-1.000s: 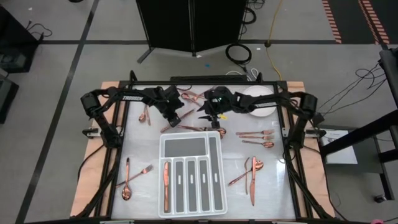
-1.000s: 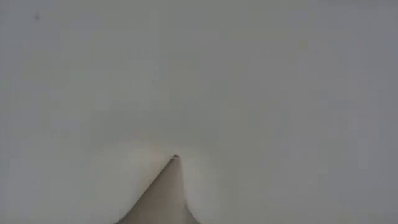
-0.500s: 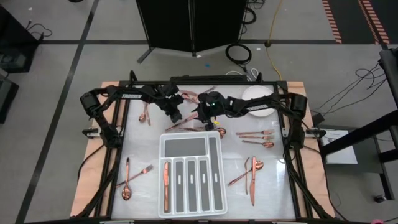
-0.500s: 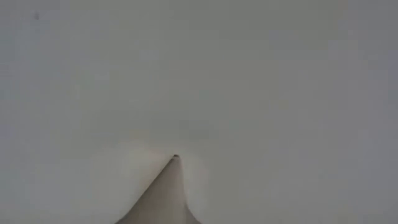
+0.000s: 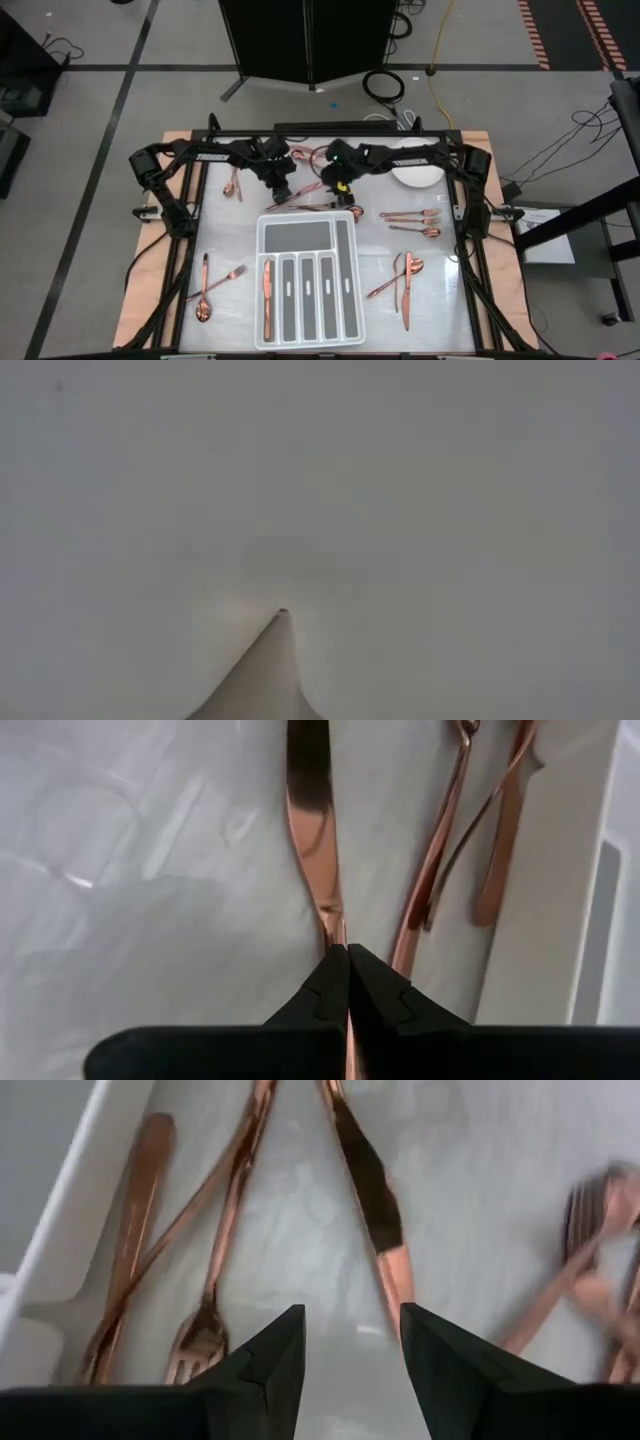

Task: Sort silverware
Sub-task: Put the top left knife into the silverware tray

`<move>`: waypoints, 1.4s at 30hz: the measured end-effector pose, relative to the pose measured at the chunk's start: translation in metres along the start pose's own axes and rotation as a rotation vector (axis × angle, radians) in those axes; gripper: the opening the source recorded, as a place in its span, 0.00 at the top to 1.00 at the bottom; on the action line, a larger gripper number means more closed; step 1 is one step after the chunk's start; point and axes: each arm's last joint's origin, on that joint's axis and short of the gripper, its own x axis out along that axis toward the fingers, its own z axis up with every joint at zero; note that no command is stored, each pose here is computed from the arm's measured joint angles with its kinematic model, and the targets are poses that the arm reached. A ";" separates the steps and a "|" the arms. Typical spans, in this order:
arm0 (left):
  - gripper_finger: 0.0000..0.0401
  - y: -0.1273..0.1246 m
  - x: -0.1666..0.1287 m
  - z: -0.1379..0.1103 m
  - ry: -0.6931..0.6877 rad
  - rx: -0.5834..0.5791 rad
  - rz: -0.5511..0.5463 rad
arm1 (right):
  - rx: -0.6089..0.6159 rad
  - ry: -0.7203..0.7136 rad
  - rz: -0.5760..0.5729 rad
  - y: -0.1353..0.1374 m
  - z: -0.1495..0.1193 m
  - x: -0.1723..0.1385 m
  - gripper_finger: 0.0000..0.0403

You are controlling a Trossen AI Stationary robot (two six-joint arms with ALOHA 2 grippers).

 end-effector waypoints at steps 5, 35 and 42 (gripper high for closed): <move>1.00 -0.009 -0.019 0.002 -0.039 0.058 0.042 | 0.335 -0.116 0.186 -0.028 -0.017 -0.017 0.62; 1.00 -0.032 -0.032 -0.022 0.099 0.098 0.167 | 1.248 -0.041 0.358 -0.056 -0.052 0.015 0.62; 1.00 -0.027 -0.017 -0.044 0.140 0.091 0.152 | 1.315 -0.056 0.296 -0.056 -0.047 0.017 0.62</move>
